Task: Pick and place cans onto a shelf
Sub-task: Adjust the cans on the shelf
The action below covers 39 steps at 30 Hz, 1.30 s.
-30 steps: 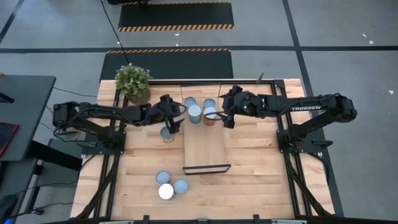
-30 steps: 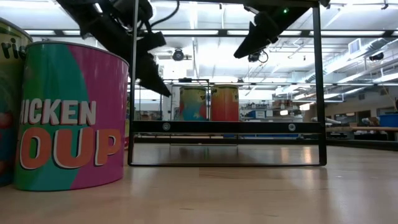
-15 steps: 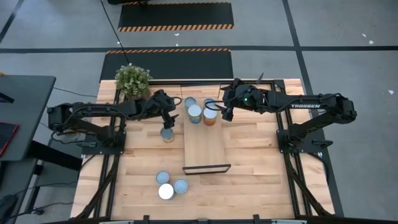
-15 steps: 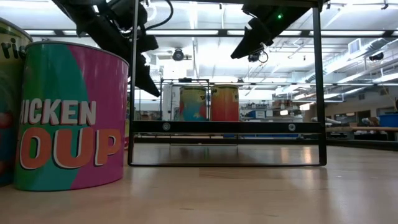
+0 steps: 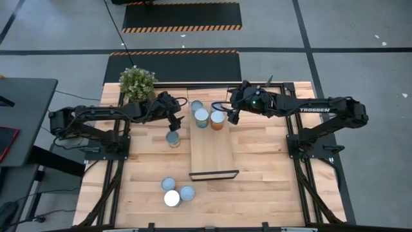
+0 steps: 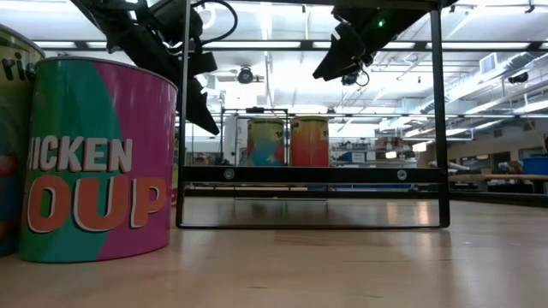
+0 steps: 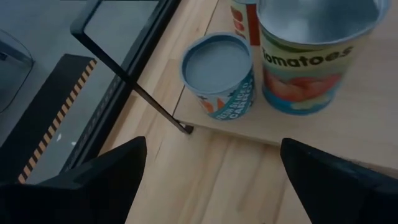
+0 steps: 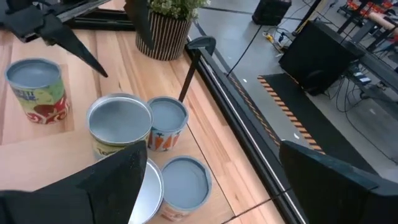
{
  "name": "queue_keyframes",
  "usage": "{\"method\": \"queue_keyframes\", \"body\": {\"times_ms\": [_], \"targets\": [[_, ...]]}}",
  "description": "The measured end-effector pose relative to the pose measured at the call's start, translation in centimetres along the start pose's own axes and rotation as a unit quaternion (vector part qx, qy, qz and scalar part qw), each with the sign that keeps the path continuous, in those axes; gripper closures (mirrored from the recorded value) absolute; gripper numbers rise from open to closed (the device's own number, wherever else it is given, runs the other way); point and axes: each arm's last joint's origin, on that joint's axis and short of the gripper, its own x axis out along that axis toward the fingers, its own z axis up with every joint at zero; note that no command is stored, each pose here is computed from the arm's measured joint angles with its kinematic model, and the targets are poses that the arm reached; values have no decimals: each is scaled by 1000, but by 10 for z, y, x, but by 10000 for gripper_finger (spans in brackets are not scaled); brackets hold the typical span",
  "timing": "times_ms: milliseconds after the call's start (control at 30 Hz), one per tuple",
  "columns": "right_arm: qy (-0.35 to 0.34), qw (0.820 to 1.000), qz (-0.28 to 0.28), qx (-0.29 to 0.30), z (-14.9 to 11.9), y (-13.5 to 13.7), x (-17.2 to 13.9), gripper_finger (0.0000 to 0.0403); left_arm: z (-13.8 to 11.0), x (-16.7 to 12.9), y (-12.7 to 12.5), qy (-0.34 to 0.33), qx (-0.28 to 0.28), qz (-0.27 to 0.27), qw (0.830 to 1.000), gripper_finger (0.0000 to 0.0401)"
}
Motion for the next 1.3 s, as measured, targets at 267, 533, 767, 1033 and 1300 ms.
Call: {"method": "queue_keyframes", "body": {"times_ms": [267, 533, 767, 1033, 1300], "targets": [[49, 999, 4, 21, -32, -19, 17, 30, 0, 0, 0, 1, -4, 1, 1000, 25], [44, 996, 69, 21, -65, -32, 29, 30, 0, 0, 0, 1, -22, 3, 1000, 25], [-23, 995, 99, 17, -88, -40, 37, 30, 3, 0, 1, -15, -29, 6, 999, 25], [-8, 990, 139, 14, -107, -35, 60, 30, 7, 0, 1, -33, -50, 6, 998, 25], [6, 988, 154, 7, -117, -33, 74, 30, 7, 0, 1, -35, -63, 5, 997, 25]]}}
